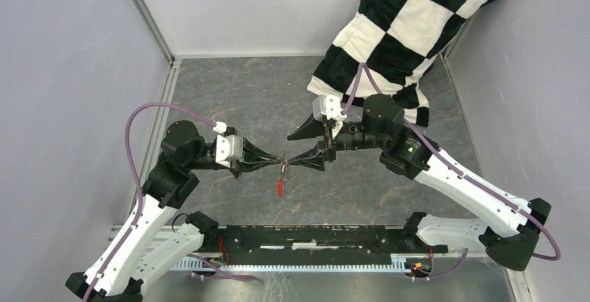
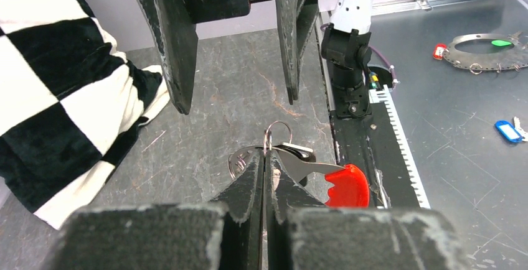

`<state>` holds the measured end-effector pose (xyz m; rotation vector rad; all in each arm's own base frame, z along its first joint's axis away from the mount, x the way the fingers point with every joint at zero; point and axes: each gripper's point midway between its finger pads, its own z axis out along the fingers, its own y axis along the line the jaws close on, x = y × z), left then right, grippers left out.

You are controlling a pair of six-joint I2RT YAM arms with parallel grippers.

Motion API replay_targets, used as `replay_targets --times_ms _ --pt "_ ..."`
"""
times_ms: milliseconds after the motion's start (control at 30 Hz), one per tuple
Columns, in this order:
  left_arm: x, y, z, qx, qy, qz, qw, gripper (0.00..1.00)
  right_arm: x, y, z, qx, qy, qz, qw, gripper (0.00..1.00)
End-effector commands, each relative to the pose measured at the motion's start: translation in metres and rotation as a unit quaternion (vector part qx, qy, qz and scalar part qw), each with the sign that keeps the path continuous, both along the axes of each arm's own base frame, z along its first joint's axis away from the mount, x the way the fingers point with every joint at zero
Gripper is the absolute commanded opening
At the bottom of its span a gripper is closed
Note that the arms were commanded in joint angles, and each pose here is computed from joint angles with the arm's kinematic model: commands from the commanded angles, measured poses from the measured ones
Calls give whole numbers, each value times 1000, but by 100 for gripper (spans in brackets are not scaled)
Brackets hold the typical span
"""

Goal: Put the keys on the keyring

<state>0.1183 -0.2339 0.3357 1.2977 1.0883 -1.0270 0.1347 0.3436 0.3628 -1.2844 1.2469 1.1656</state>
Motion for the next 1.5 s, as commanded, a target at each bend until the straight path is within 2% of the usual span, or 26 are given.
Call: replay_targets --times_ms 0,133,400,733,800,933,967,1100,1133,1200,1267,1333,1467 --pt "-7 1 21 -14 -32 -16 999 2 -7 9 28 55 -41 42 997 61" --pt "-6 1 21 -13 -35 -13 999 2 -10 14 23 55 -34 62 996 53" --pt "-7 1 24 -15 -36 -14 999 2 -11 15 7 38 -25 71 996 52" --pt "-6 1 27 -17 -40 -14 999 2 -7 24 0 28 -5 74 997 35" --pt "-7 1 28 -17 -40 -15 999 2 -6 25 -1 28 -5 71 997 29" --pt "-7 2 24 -16 -40 -15 999 2 -5 24 0 28 -6 67 997 4" --pt "-7 2 22 -13 -41 -15 999 2 -5 24 1 28 -6 66 997 1" --pt "-7 3 6 14 -35 -21 999 3 -5 18 -7 9 3 55 998 0" --pt "-7 3 4 20 -34 -22 999 7 -4 17 -10 3 3 51 999 0" --pt "-7 4 -1 33 -31 -24 999 26 -3 14 -17 -16 7 45 999 0" --pt "-8 5 -6 49 -31 -30 998 36 -2 13 -24 -36 10 42 998 0" --pt "-8 7 -13 72 -24 -36 997 40 0 11 -29 -55 13 36 998 0" --pt "-7 9 -18 101 -28 -46 993 42 4 10 -36 -88 17 32 995 0"
